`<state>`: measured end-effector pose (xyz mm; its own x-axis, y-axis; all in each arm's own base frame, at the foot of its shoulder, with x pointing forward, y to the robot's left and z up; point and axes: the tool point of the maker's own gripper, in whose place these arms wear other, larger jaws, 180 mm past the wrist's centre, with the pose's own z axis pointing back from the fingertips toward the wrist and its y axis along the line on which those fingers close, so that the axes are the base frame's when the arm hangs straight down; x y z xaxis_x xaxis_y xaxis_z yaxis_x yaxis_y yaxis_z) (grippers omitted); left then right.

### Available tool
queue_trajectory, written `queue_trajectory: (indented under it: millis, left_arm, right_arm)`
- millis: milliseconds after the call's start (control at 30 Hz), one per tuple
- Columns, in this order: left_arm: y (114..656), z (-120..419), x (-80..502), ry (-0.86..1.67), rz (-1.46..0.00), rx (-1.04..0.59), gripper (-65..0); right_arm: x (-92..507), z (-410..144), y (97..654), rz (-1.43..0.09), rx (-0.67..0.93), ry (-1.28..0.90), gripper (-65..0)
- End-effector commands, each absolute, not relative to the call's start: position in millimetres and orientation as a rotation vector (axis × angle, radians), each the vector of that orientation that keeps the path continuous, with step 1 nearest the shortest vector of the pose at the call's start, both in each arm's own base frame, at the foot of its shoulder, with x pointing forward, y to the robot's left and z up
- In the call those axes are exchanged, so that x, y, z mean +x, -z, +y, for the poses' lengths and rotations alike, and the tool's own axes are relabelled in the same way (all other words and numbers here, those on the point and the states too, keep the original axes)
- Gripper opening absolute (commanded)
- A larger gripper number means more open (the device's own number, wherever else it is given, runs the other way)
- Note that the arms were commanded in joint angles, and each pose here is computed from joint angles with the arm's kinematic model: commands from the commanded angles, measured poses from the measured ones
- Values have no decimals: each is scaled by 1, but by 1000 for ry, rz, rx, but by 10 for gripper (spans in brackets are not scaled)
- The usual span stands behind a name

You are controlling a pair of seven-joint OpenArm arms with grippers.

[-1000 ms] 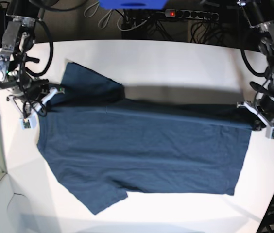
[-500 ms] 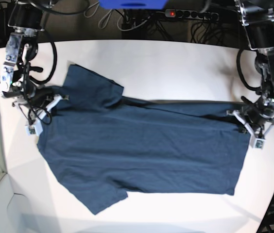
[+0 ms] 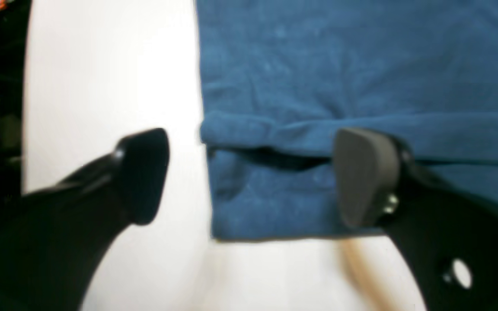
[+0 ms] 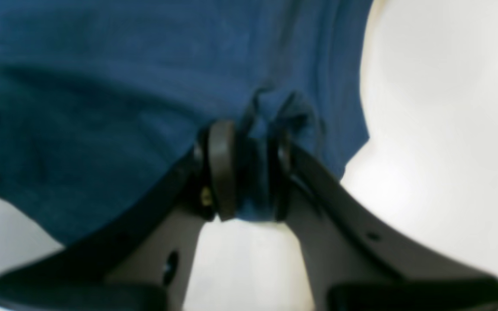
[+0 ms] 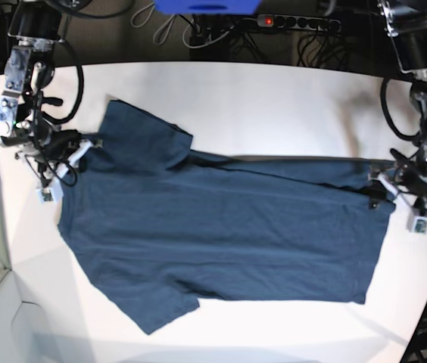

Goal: Layout the t-shirt on the table in an organized manner, then fold the t-shirt properly
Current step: 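Lift the shoulder edge with both grippers and fold it toward the hem, then lower the folded shoulder edge with both grippers and pull it outward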

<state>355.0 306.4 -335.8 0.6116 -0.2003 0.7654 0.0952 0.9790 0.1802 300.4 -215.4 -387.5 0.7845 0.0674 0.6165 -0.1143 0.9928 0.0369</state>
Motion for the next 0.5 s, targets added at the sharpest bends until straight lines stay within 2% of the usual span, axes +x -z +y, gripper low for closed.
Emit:
queue_trajectory:
  millis: [0, 100, 300, 467]
  left_arm:
    - [314, 320, 357, 159, -953, 163, -48]
    - [319, 334, 347, 118, -941, 176, -53]
    - [360, 347, 327, 55, -836, 148, -123]
    - [373, 349, 329, 27, -807, 127, -131]
  right_arm:
    - [310, -219, 374, -713, 65, -102, -506]
    - [299, -218, 379, -699, 63, -105, -506]
    - [283, -215, 375, -703, 49, -131, -506]
    - [274, -221, 375, -689, 26, -149, -503]
